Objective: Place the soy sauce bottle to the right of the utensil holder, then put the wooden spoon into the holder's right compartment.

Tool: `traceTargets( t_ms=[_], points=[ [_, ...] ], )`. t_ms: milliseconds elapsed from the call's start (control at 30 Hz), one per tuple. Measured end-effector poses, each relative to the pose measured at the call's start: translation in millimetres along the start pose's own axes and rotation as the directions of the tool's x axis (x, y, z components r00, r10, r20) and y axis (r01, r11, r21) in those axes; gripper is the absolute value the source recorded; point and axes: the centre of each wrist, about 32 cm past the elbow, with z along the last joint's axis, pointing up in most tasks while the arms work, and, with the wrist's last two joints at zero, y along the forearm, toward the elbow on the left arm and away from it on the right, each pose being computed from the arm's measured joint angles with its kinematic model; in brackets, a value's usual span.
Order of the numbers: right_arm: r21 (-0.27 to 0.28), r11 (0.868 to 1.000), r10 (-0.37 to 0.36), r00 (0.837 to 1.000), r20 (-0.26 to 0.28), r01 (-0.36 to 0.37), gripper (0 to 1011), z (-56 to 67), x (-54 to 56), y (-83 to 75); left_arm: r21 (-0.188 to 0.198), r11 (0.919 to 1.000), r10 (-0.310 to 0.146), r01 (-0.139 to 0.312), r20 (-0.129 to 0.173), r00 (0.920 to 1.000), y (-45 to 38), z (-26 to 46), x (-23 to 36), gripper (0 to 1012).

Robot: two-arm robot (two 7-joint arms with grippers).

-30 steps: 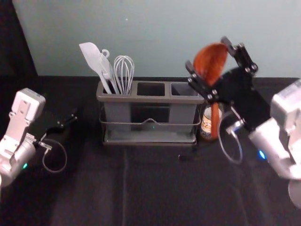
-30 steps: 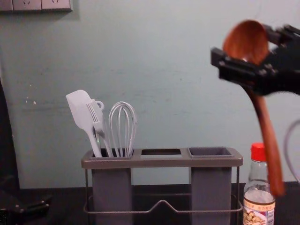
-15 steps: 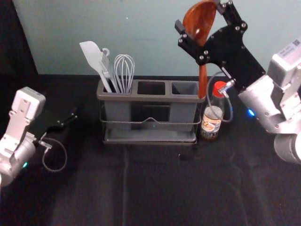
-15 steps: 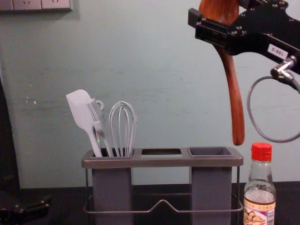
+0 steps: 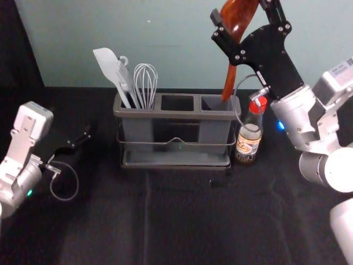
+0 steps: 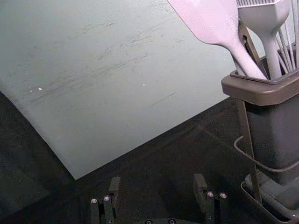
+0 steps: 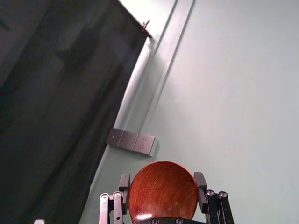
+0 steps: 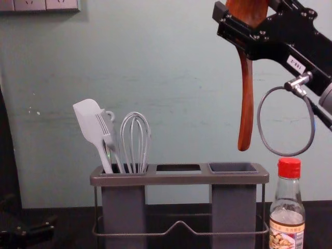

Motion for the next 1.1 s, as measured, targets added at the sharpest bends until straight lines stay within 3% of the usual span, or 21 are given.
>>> traceTargets(
  t_ms=[367, 667, 1100],
  points=[
    [0.037, 0.998, -0.048, 0.999, -0.02, 0.048, 838, -28.0, -9.9, -3.1, 0.0, 1.0, 0.0, 0.0, 0.0, 1.0, 0.0, 0.0, 0.0, 1000],
    [0.019, 0.999, -0.028, 0.999, -0.019, 0.029, 838, -50.1, -18.9, -13.1, 0.0, 1.0, 0.0, 0.0, 0.0, 1.0, 0.0, 0.0, 0.0, 1000],
    [-0.021, 1.0, -0.009, 1.0, -0.029, 0.008, 838, -64.3, -30.0, -29.5, 0.0, 1.0, 0.0, 0.0, 0.0, 1.0, 0.0, 0.0, 0.0, 1000]
  ],
)
